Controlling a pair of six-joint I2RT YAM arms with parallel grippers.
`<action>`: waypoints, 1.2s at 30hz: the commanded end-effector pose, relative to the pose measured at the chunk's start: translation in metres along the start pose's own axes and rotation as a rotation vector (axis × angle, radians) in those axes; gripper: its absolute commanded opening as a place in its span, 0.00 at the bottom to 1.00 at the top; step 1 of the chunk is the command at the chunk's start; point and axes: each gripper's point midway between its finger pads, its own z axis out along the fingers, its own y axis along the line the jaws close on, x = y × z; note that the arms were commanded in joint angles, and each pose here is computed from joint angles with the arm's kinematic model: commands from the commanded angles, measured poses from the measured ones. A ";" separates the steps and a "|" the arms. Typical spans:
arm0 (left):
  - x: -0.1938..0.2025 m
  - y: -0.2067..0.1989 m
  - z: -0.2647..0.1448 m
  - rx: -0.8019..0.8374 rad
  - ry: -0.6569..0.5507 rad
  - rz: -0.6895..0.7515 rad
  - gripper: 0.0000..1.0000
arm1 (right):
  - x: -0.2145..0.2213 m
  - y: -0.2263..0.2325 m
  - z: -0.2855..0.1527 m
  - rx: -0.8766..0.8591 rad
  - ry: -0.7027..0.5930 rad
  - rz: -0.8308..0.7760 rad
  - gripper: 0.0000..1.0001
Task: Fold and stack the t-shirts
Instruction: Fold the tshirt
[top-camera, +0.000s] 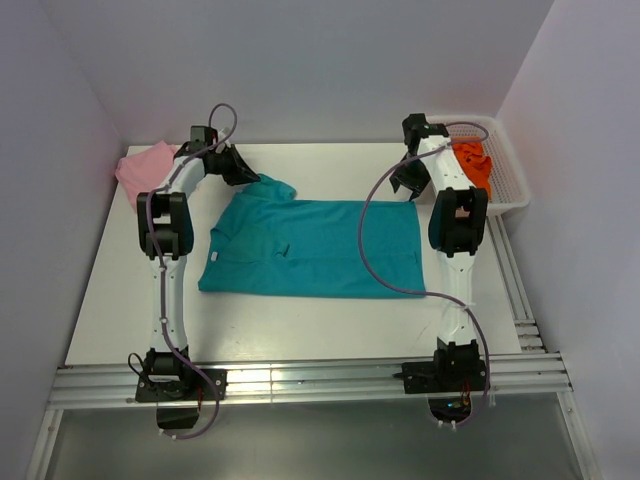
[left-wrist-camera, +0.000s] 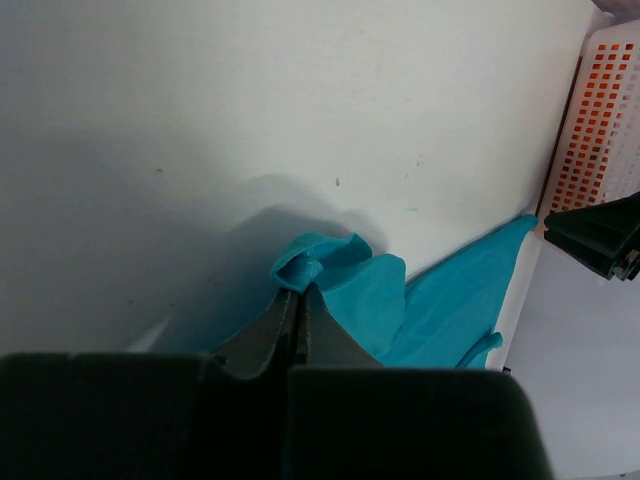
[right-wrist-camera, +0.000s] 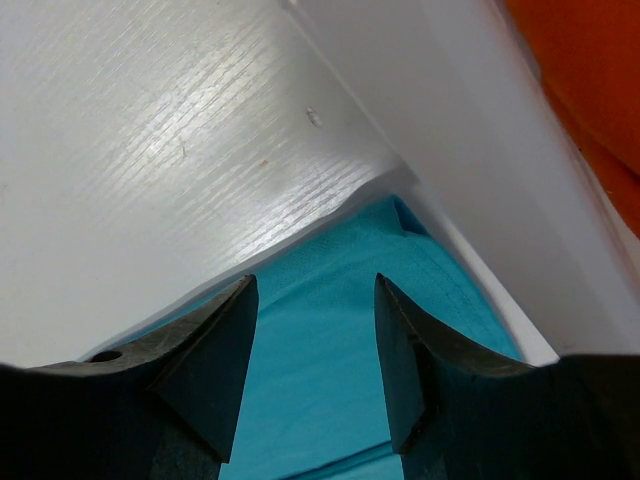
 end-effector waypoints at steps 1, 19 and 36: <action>-0.014 -0.035 -0.028 0.052 -0.040 0.077 0.00 | -0.001 -0.034 0.029 0.137 0.019 0.037 0.57; -0.025 -0.028 -0.045 0.031 -0.068 0.083 0.00 | 0.003 -0.034 0.027 0.152 0.041 0.035 0.60; -0.053 -0.013 -0.073 0.027 -0.139 0.059 0.00 | 0.002 -0.032 0.028 0.152 0.040 0.027 0.61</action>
